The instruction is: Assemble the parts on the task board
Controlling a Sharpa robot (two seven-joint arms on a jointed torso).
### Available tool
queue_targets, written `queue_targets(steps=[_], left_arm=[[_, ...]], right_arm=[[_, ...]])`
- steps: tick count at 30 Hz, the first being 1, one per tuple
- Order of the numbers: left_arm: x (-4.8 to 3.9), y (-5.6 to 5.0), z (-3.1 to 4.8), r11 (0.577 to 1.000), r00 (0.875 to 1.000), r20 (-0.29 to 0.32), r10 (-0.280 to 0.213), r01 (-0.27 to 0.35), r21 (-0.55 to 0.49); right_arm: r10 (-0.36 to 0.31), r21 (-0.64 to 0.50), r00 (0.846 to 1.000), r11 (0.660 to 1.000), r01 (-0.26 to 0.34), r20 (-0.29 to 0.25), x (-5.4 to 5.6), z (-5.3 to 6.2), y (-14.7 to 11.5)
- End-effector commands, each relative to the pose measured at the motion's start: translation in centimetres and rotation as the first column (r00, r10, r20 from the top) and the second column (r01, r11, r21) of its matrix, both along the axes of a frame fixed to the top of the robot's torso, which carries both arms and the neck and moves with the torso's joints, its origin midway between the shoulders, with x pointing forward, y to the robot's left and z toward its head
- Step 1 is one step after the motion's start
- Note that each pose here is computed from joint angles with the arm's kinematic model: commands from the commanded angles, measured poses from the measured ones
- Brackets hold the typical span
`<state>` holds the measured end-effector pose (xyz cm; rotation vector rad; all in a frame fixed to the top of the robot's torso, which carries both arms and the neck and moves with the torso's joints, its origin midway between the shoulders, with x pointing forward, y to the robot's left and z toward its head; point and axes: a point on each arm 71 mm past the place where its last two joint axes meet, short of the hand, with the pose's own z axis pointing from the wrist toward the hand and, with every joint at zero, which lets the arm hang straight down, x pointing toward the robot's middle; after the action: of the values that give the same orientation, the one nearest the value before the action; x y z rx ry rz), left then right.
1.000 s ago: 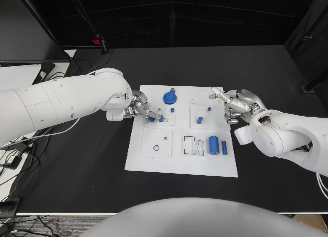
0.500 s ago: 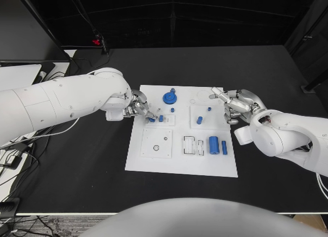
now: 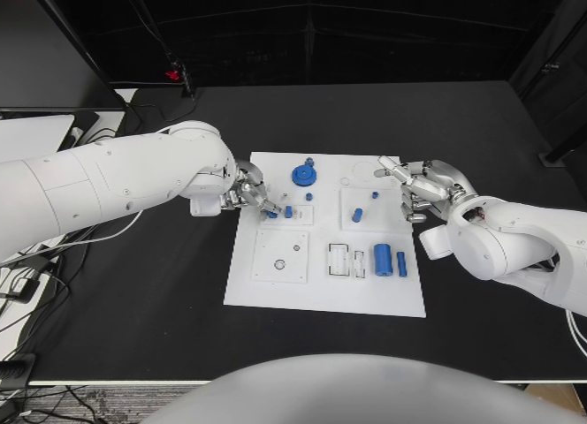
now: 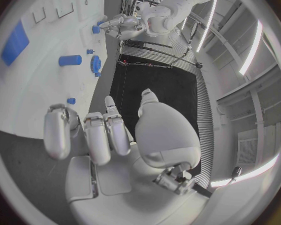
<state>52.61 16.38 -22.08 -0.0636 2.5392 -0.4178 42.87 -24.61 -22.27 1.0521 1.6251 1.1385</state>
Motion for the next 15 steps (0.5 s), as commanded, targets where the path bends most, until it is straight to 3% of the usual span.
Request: queue_targets(steps=[1, 15], left_arm=[[-0.16, 0.38, -0.74, 0.999, 1.0, -0.002, 0.004, -0.004, 0.039], [-0.01, 0.27, -0.44, 1.0, 0.999, 0.044, 0.009, -0.008, -0.024]], right_arm=[[0.0, 0.002, 1.0, 1.0, 0.0, 0.005, 0.0, 0.09, 0.08], [-0.001, 0.001, 1.0, 1.0, 0.001, 0.004, 0.04, 0.07, 0.05]])
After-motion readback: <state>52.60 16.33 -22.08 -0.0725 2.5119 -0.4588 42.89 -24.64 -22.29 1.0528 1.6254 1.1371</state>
